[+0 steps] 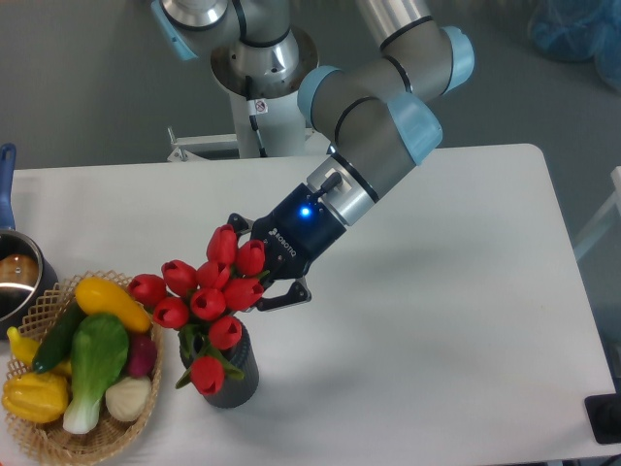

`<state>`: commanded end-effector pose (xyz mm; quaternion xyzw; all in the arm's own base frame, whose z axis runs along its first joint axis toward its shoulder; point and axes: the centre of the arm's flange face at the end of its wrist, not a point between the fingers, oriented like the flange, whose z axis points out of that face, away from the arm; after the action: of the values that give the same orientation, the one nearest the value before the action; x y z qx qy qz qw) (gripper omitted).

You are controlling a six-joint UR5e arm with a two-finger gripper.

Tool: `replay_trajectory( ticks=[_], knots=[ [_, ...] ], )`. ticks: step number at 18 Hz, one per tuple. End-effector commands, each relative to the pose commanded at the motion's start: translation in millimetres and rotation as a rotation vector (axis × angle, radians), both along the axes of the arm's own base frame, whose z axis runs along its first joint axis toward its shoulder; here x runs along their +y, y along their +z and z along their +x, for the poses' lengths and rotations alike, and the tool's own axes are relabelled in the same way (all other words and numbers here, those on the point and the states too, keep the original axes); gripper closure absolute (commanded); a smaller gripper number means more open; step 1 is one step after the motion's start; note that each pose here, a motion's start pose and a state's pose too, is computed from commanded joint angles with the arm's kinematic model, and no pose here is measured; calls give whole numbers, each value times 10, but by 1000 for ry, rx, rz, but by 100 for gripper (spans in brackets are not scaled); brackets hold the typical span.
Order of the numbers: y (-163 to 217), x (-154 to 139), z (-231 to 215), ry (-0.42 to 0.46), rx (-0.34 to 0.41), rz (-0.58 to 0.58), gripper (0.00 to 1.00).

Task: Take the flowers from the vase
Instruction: 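Lift the gripped tulips up out of the dark vase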

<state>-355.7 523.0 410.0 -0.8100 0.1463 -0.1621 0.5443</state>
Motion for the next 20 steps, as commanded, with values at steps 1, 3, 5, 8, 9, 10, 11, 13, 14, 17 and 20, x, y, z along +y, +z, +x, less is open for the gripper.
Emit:
replay_trajectory(
  ticks=[1, 3, 5, 8, 9, 10, 11, 13, 14, 17, 20],
  knots=[
    [79, -25, -8, 9, -9, 4, 67],
    [145, -33, 7, 16, -22, 4, 67],
    [210, -46, 10, 18, -14, 10, 67],
    [284, -55, 8, 22, -11, 15, 67],
    [359, -59, 16, 25, -15, 20, 67],
    [415, -66, 30, 28, -22, 23, 67],
    [503, -80, 54, 30, -21, 31, 67],
    [598, -91, 74, 31, -25, 39, 67],
    [678, -96, 83, 33, -22, 45, 67],
    [753, -102, 106, 37, -26, 46, 67],
    [852, -116, 114, 37, -16, 59, 67]
  ],
)
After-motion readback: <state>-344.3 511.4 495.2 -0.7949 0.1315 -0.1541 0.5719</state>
